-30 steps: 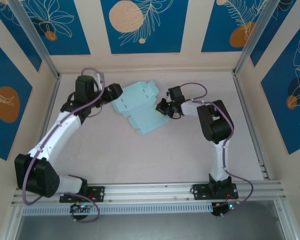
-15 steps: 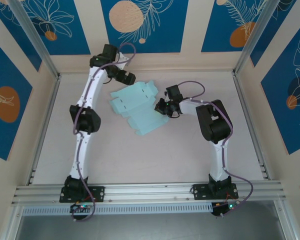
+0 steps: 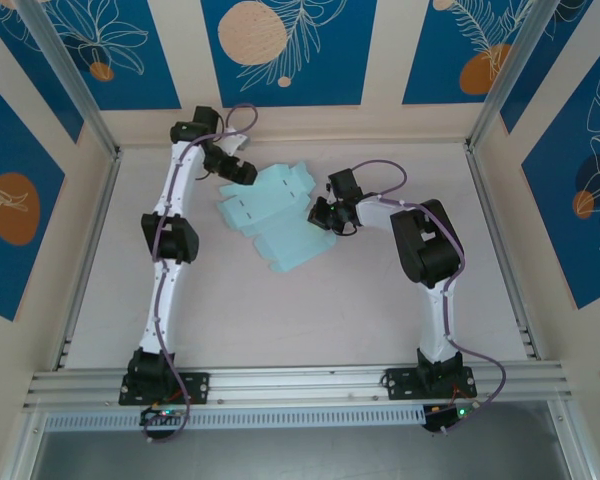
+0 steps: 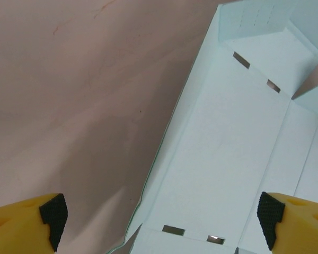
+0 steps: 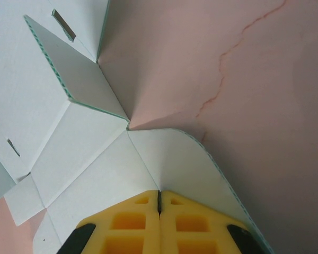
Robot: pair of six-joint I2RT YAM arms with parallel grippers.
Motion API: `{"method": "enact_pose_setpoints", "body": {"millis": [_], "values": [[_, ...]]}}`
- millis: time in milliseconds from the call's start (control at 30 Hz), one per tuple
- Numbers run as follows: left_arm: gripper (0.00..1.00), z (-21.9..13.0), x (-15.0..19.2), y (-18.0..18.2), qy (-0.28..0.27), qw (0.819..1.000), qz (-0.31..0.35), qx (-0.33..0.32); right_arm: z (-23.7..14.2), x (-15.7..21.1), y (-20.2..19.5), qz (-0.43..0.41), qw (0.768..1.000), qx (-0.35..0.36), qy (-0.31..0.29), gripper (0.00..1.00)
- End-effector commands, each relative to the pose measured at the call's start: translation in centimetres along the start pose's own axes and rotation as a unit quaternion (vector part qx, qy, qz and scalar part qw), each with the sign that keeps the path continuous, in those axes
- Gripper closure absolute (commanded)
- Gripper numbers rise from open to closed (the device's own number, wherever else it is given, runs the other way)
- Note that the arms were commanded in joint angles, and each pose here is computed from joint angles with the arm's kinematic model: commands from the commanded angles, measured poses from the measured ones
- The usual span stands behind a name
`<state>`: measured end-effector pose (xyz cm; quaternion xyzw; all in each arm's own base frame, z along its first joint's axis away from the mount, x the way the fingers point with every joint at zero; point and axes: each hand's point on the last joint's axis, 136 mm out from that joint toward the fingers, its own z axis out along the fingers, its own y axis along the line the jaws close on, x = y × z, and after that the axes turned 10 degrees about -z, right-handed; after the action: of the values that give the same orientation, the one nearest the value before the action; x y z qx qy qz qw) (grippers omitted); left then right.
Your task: Fold the paper box
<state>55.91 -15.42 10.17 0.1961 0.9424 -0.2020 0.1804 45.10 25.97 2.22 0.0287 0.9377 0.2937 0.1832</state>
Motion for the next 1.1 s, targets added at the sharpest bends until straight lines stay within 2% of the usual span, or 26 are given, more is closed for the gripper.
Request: {"method": "enact_pose_setpoints", "body": {"millis": [0, 200, 300, 400, 600, 800, 1067], "values": [[0.10, 1.2, 1.3, -0.2, 0.021, 0.999, 0.009, 0.027, 1.1, 2.4, -2.1, 0.011, 0.998, 0.039, 0.040, 1.00], [0.19, 2.5, 1.1, 0.6, 0.018, 1.000, -0.005, 0.017, 1.1, 2.4, -2.0, 0.010, 0.998, 0.039, 0.040, 1.00], [0.20, 3.8, 2.0, 0.6, 0.035, 0.999, -0.010, 0.019, 1.1, 2.4, -1.8, 0.009, 0.998, 0.038, 0.041, 1.00], [0.27, 4.9, 3.0, 0.6, 0.055, 0.998, -0.006, 0.015, 1.1, 2.5, -1.8, 0.007, 0.998, 0.039, 0.041, 1.00], [0.53, 4.7, 1.8, -0.2, 0.038, 0.999, 0.010, 0.007, 1.2, 2.7, -1.8, 0.008, 0.998, 0.038, 0.043, 1.00], [0.83, 3.8, 0.3, -2.1, 0.016, 0.999, 0.044, 0.009, 1.0, 2.9, -1.5, 0.013, 0.998, 0.034, 0.047, 1.00], [0.97, 2.4, -0.8, -5.5, 0.012, 0.993, 0.114, -0.030, -0.1, 3.0, -1.5, 0.022, 0.998, 0.020, 0.046, 1.00]]}}
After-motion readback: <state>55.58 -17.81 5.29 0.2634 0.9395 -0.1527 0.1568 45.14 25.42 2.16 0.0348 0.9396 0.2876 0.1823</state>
